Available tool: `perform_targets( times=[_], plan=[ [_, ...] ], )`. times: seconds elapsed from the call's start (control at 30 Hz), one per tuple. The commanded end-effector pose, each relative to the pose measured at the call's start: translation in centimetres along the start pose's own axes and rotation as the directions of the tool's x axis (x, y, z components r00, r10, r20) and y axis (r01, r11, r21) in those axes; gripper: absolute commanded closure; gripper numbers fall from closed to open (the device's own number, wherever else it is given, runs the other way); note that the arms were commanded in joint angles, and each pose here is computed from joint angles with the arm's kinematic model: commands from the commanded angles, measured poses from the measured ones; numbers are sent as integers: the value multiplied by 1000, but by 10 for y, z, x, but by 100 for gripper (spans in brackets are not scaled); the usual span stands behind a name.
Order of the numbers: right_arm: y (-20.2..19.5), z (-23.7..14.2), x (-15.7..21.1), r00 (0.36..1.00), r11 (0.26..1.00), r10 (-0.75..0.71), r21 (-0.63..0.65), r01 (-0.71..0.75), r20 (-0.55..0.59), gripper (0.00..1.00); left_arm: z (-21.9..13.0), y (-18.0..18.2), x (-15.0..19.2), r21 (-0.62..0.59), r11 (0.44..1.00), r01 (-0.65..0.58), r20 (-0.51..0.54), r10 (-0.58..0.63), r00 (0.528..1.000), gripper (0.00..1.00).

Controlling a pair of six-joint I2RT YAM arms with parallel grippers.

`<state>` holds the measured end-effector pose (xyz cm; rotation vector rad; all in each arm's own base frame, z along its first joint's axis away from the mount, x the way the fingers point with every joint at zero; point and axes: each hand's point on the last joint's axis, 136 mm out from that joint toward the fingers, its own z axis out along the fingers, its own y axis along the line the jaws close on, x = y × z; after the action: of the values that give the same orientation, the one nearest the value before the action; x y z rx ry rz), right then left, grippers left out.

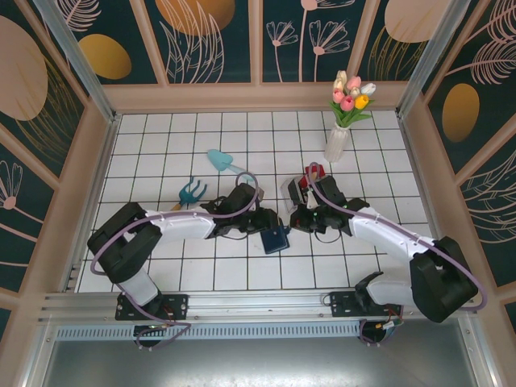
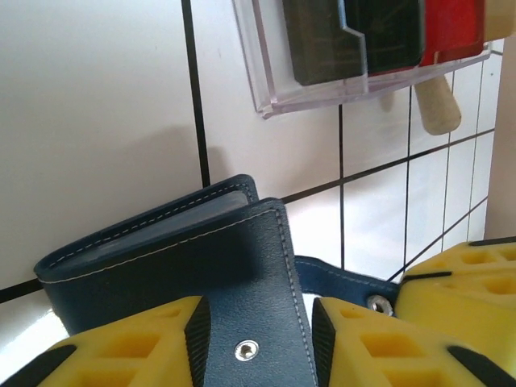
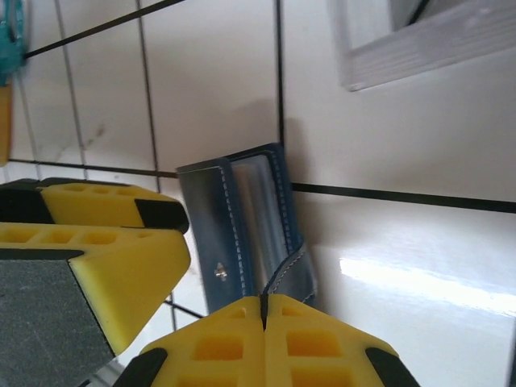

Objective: Put the credit cards into the card holder
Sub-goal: Close the button on the card holder.

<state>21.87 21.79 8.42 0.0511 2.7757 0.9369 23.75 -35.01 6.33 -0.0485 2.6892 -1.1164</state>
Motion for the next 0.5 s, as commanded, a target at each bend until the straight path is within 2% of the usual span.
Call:
perform_targets(
  times=[0.0, 0.1, 0.33, 0.47],
  plan=[
    [14, 4, 0, 999, 995, 24, -92, -26, -23, 100, -10, 18, -1, -81, 997, -8, 36, 11, 999, 57],
    [14, 7, -1, 999, 995, 35, -92, -38, -33, 100, -14, 26, 1, -106, 994, -10, 43, 14, 999, 56],
    [9, 11, 0, 998, 997, 44, -67, -46, -43, 100, -5, 37, 12, -113, 993, -21, -4, 21, 1000, 71],
    [9, 15, 1, 998, 997, 41, -64, -45, -55, 100, 4, 45, 18, -129, 991, -20, -42, 15, 999, 73]
  ],
)
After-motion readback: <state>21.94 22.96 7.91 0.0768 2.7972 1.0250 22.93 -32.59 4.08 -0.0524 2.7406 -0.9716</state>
